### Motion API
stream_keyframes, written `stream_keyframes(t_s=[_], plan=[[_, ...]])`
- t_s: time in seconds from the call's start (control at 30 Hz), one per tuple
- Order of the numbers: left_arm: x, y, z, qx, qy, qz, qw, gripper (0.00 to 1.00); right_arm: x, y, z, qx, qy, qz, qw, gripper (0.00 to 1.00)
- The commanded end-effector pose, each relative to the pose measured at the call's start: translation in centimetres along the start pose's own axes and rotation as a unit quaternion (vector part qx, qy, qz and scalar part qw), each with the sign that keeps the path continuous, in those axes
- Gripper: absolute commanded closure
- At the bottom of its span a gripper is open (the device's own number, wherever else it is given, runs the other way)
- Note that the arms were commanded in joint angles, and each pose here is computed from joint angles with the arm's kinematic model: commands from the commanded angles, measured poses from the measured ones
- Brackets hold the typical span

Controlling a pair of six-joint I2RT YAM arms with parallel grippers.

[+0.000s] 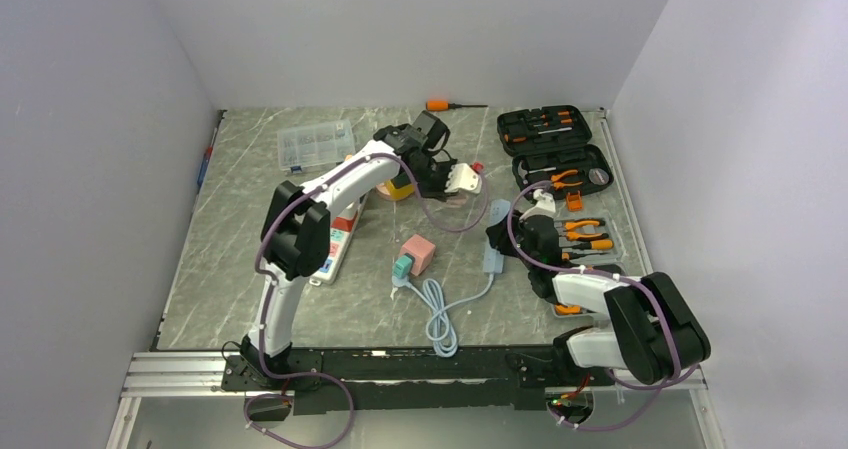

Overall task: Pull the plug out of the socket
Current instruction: Place the plug at the center of the board.

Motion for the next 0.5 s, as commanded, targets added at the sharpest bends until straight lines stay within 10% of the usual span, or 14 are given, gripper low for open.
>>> stream_keyframes(t_s=[0.0, 0.3, 0.47], plan=[[-0.8, 5.1, -0.5, 0.053, 0.003, -0.118, 0.992, 0.97, 0.6, 1.1, 0.7, -0.059, 0.038, -0.012, 0.997, 0.69], [-3.7, 4.1, 1.2, 0.084, 0.047, -0.118, 0.988, 0.71, 2.0, 0.8, 1.1, -0.067, 0.05, 0.01, 0.996, 0.24], [-3.9, 3.4, 1.2, 0.119, 0.045, -0.098, 0.987, 0.13, 3.5, 1.5, -1.1, -0.043, 0.006, 0.014, 0.999, 0.16]])
Point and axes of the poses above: each gripper's point midway between its finger pads, its own x axis back along the fingers, its own y axis along the line the jaws close on, z = x × y, the point moved 4 cm from there along x, back along the fingers, and after that the axes turned 9 degrees about x, right-handed, at the moved point
